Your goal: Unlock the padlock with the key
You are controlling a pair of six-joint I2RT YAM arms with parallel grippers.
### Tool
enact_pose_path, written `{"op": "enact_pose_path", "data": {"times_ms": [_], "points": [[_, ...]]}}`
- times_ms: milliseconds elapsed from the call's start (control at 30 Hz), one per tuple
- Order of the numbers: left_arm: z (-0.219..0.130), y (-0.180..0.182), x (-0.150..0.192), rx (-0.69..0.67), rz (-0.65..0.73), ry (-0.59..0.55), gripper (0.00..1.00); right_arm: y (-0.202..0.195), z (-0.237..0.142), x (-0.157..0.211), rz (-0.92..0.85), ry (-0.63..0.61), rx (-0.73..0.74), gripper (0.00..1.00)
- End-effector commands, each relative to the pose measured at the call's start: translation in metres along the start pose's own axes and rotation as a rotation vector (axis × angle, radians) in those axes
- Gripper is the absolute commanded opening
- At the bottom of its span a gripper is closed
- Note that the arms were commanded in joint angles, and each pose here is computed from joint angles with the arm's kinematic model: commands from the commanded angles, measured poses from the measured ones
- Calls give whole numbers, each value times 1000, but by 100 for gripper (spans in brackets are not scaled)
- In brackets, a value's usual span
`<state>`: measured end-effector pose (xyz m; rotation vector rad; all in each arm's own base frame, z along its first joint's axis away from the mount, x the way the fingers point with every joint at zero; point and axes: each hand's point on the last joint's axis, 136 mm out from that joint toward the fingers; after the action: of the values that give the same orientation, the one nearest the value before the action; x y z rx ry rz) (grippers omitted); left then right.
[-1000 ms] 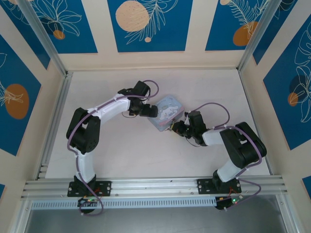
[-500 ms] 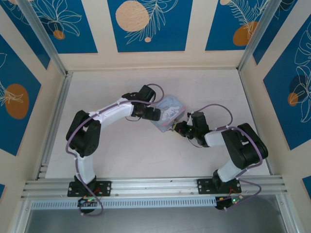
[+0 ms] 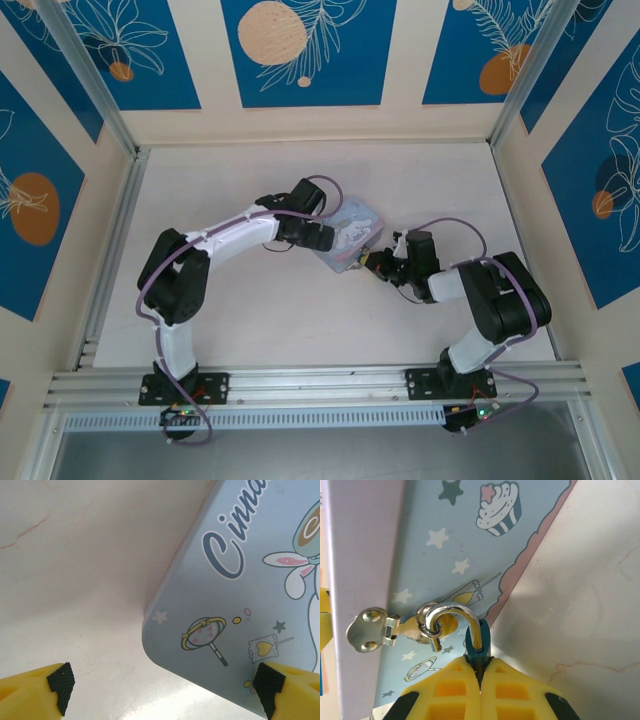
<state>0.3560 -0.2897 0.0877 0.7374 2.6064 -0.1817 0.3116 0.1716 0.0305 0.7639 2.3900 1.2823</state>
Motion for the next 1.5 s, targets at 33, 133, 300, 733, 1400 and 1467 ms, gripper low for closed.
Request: {"op": "enact_pose_path", "data": {"times_ms": [33, 133, 300, 733, 1400, 1467], "points": [[27, 5, 62, -51, 70, 219, 94, -6, 1, -16, 86, -49, 35, 0], [28, 5, 62, -49, 67, 220, 94, -8, 2, -22, 141, -71, 58, 0], [30, 3, 63, -41, 63, 225, 93, -2, 5, -31, 203, -102, 59, 0], [34, -1, 65, -22, 51, 235, 92, 0, -9, -69, 254, -179, 91, 0], [-11, 36, -16, -29, 11, 43, 100, -21, -76, -65, 299, -216, 147, 65], [-29, 40, -26, -29, 1, -11, 100, -14, -88, -65, 295, -241, 144, 73]]}}
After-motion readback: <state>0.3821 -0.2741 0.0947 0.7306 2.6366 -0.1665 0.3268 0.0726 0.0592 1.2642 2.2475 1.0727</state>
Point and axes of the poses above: each hand's point on the last joint's axis, 136 mm out from that joint toward the fingers, its own z axis out along the fingers, its own y axis along the line the jaws close on, x = y × z, and after that the axes turned 14 degrees about z, right-handed
